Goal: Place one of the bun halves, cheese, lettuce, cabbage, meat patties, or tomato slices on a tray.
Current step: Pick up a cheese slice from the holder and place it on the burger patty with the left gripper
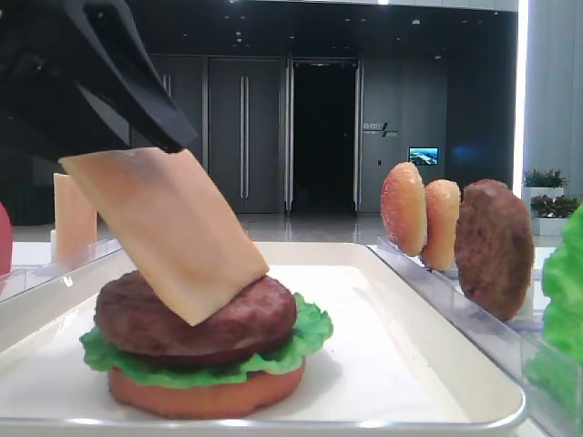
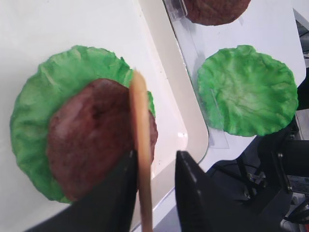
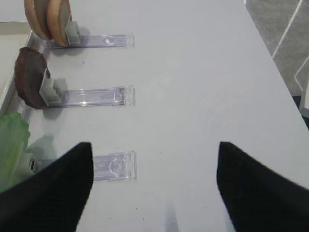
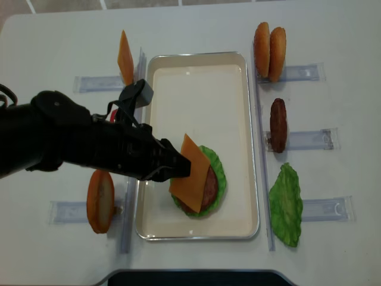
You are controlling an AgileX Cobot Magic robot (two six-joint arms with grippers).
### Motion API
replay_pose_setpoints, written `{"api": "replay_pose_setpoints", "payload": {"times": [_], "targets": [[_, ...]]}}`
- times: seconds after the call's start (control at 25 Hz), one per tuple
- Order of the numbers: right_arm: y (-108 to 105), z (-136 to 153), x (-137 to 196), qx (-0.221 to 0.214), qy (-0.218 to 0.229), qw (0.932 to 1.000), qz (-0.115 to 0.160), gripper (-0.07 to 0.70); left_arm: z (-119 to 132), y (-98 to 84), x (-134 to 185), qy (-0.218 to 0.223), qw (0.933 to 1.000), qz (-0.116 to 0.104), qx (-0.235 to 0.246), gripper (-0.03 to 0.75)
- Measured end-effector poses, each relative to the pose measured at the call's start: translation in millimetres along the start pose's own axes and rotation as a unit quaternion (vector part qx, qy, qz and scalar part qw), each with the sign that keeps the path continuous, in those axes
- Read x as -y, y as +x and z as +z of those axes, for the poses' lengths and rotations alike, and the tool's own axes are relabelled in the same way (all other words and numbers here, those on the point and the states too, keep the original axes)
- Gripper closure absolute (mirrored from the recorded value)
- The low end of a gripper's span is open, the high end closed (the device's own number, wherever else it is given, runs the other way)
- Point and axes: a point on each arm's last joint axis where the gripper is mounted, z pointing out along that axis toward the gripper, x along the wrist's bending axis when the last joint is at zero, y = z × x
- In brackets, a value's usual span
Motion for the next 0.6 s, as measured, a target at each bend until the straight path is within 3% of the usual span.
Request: {"api": "replay_pose_setpoints", "payload": {"times": [0.16,0.44,0.6], "targets": [[0.0,0.0,0.0,0.000,0.000,1.0000,0.000,0.097,0.0,0.4,0.5,0.003,1.0000,0.005,-0.002,0.389],[0.0,0.0,0.0,0.000,0.000,1.0000,0.000,0.097,-0.1,3.2,2.0,0.011,0.9998,0.004,-0.017,0.355],[0.0,0.0,0.0,0.000,0.000,1.0000,0.000,0.097,-0.5,7.4,2.8,0.016,0.9991,0.002,-0.040,0.248]]}}
